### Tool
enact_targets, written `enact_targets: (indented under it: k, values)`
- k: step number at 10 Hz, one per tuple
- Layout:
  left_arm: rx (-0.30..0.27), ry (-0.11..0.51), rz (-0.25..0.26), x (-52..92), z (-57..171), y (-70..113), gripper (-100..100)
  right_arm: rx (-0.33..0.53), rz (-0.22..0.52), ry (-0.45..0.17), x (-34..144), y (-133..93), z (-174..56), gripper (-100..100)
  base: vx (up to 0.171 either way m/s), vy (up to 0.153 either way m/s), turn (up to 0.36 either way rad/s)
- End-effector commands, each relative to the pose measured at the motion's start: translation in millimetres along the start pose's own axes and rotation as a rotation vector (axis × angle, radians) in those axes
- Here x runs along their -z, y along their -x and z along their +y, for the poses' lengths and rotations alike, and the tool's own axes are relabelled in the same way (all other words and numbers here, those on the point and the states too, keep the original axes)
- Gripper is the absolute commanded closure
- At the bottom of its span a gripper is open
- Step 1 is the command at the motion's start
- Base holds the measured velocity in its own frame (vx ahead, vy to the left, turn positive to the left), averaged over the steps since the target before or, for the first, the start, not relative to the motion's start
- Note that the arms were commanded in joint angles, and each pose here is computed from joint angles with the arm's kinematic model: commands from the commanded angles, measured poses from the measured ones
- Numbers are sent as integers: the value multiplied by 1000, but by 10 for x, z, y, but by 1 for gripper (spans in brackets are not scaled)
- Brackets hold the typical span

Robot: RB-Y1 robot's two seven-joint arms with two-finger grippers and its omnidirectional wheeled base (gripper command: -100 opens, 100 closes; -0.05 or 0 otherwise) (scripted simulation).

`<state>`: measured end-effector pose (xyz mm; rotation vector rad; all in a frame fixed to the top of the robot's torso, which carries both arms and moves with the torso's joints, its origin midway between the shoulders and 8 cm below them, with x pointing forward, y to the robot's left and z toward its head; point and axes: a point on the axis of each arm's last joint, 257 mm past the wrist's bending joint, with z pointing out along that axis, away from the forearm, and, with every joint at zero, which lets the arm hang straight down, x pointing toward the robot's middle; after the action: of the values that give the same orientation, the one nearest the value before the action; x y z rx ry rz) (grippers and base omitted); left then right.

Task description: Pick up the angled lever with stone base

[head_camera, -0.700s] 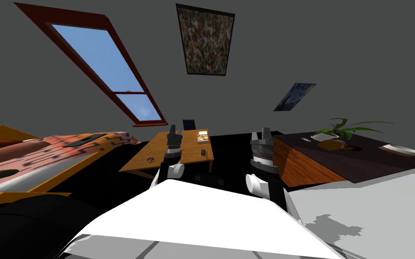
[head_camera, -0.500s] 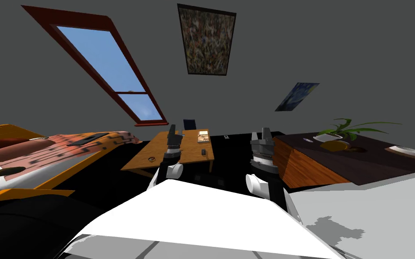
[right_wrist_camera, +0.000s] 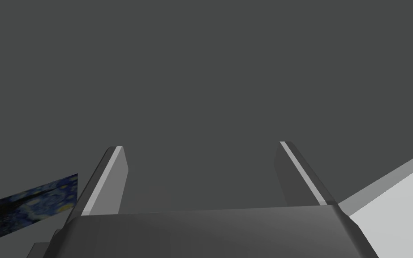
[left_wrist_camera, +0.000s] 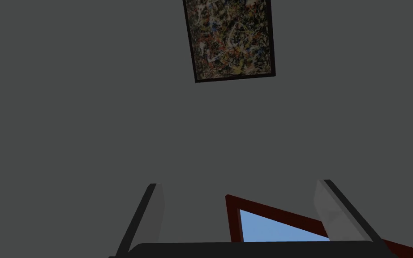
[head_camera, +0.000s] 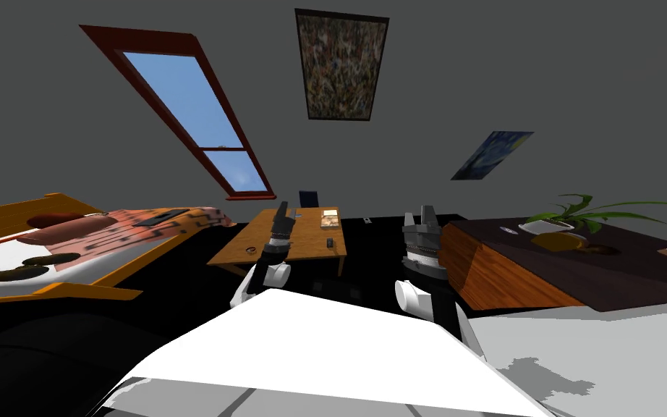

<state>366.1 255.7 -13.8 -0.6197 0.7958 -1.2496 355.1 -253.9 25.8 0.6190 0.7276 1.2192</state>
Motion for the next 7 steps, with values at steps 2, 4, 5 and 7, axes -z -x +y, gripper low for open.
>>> enact_targets:
  k: [2, 4, 5, 7]
  values:
    - [-8, 55, 43, -8, 182, -56, -100, 0, 0, 0, 0, 0, 0, 0, -49, -1, 120]
    - [-14, 109, 68, -6, 365, -98, -100, 0, 0, 0, 0, 0, 0, 0, -56, -12, 105]
    - [-17, 139, 78, -2, 467, -120, -100, 0, 0, 0, 0, 0, 0, 0, -53, -18, 100]
    - [-22, 206, 95, 14, 691, -172, -100, 0, 0, 0, 0, 0, 0, 0, -59, -19, 77]
